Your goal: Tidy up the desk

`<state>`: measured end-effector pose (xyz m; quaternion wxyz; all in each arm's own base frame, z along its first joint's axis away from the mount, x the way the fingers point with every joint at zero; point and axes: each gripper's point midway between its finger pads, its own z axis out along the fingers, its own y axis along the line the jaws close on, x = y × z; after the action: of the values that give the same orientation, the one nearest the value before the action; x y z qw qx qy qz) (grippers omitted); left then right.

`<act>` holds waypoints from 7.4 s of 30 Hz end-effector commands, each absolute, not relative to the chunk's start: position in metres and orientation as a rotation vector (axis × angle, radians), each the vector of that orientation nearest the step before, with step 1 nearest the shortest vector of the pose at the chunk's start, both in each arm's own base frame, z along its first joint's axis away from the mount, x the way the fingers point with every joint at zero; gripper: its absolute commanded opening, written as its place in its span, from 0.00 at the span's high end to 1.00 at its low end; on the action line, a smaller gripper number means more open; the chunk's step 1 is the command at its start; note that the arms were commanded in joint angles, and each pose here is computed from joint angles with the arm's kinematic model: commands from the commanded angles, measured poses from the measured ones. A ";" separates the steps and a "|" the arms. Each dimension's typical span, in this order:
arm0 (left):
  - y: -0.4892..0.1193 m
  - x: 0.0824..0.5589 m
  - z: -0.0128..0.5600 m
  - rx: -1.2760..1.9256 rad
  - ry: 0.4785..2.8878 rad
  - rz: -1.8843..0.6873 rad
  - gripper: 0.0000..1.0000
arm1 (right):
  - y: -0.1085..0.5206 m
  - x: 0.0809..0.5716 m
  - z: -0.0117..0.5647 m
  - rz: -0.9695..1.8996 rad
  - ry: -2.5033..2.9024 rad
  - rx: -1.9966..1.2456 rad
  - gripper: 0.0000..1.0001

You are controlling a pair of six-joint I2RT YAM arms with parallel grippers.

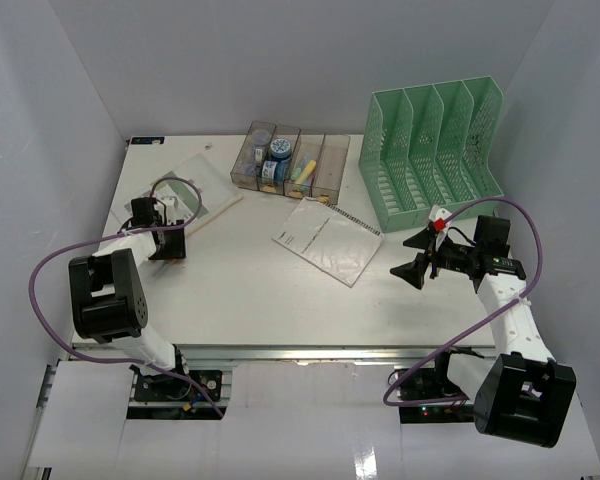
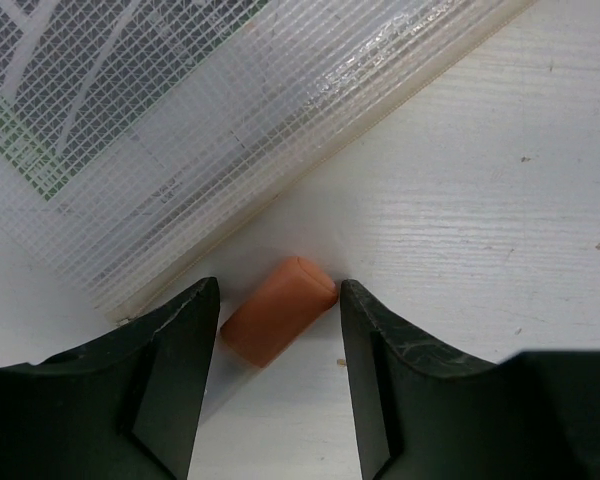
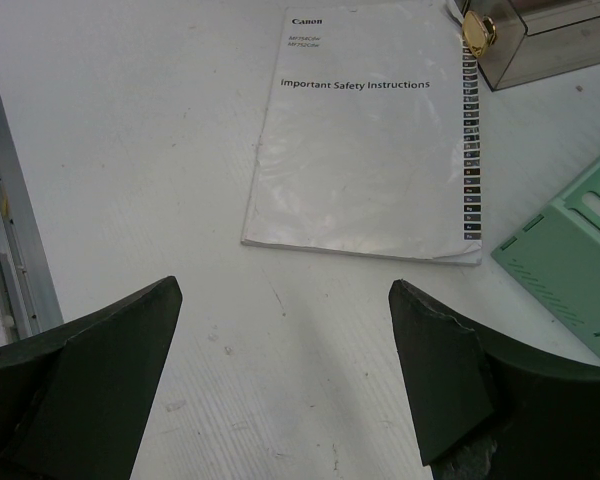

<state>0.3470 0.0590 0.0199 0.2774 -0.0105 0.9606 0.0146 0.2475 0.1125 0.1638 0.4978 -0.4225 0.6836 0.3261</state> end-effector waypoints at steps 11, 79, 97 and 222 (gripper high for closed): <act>0.041 0.316 -0.011 -0.282 2.779 -0.091 0.67 | 0.109 0.253 0.176 0.737 1.619 -1.042 0.09; -0.263 0.462 0.247 0.172 1.947 -1.118 0.94 | 0.102 0.259 0.170 0.670 1.634 -1.043 0.10; -0.324 0.635 0.205 0.180 1.763 -0.870 0.86 | 0.106 0.256 0.171 0.732 1.625 -1.021 0.10; -0.224 0.199 0.183 0.219 1.918 -1.304 0.02 | 0.269 0.580 0.162 0.400 1.866 -0.576 0.59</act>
<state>0.1986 -0.2233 0.1842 0.3930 0.0795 0.7551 -0.5188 0.5498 0.2612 0.1261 0.4735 -0.2621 0.8215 0.1794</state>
